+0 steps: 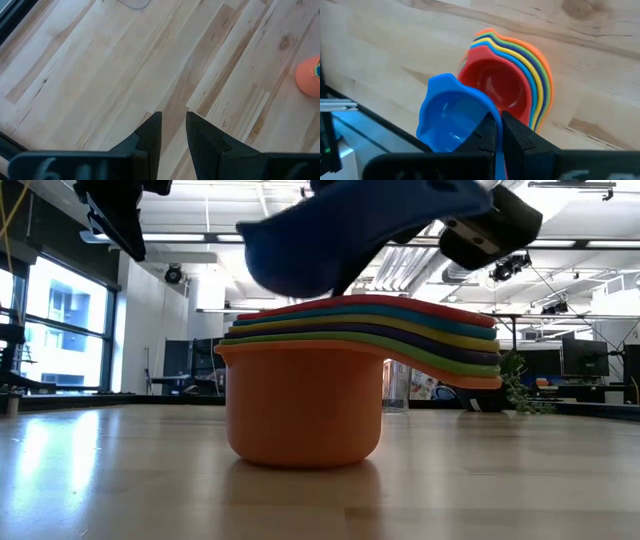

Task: Nest measuring cups in basket
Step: Stack the blue measuring cup on the pink measuring cup

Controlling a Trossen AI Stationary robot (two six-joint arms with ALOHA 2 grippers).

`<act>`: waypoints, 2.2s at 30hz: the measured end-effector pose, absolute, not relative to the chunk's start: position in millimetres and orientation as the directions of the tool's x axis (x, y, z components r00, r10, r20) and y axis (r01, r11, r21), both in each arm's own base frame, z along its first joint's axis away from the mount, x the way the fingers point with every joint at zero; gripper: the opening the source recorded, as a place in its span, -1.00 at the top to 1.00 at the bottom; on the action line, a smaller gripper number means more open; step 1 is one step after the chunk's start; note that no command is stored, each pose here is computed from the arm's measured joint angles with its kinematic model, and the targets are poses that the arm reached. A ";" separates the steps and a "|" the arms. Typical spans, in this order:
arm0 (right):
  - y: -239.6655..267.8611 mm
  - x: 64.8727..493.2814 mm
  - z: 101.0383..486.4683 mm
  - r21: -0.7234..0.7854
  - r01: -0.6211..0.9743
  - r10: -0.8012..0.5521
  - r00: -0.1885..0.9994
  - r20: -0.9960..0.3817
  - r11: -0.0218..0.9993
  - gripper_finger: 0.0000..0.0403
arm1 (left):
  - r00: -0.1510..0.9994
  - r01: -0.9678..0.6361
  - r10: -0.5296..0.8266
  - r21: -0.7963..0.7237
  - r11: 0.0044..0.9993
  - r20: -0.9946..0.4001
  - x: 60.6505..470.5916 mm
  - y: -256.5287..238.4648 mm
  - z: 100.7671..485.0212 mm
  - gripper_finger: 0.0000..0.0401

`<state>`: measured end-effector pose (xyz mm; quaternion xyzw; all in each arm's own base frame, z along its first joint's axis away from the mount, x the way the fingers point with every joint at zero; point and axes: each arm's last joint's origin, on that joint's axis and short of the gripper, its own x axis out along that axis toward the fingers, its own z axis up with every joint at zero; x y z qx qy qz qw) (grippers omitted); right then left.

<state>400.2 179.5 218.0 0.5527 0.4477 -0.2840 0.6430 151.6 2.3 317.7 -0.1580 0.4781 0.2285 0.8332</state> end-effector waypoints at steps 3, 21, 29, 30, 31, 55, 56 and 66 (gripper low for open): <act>180.7 401.6 210.9 0.438 0.869 0.142 0.415 -0.899 0.229 1.00 | 0.438 -0.532 0.229 -0.045 0.846 -0.869 151.7 2.3 317.6 0.61; 171.4 404.1 205.2 0.403 0.891 0.109 0.389 -0.915 0.208 1.00 | 0.438 -0.532 0.230 -0.044 0.846 -0.869 151.6 2.3 317.6 0.61; 172.0 403.8 205.1 0.403 0.892 0.114 0.387 -0.915 0.204 1.00 | 0.438 -0.531 0.230 -0.044 0.846 -0.869 151.6 2.3 317.6 0.61; 171.8 403.9 205.1 0.403 0.892 0.114 0.387 -0.915 0.204 1.00 | 0.438 -0.532 0.230 -0.044 0.846 -0.869 151.6 2.3 317.6 0.61; 171.8 403.9 205.1 0.403 0.893 0.114 0.387 -0.915 0.203 1.00 | 0.438 -0.531 0.230 -0.044 0.846 -0.869 151.6 2.3 317.6 0.61; 171.1 404.2 205.1 0.407 0.889 0.090 0.397 -0.914 0.212 0.69 | 0.438 -0.506 0.230 -0.027 0.862 -0.869 151.6 2.3 317.6 0.61; 171.3 404.1 205.1 0.406 0.889 0.095 0.395 -0.914 0.212 0.69 | 0.438 -0.506 0.230 -0.027 0.862 -0.869 151.6 2.3 317.6 0.61; 171.6 403.2 209.5 0.394 0.894 0.114 0.377 -0.919 0.214 0.68 | 0.438 -0.506 0.230 -0.028 0.862 -0.869 151.6 2.3 317.6 0.61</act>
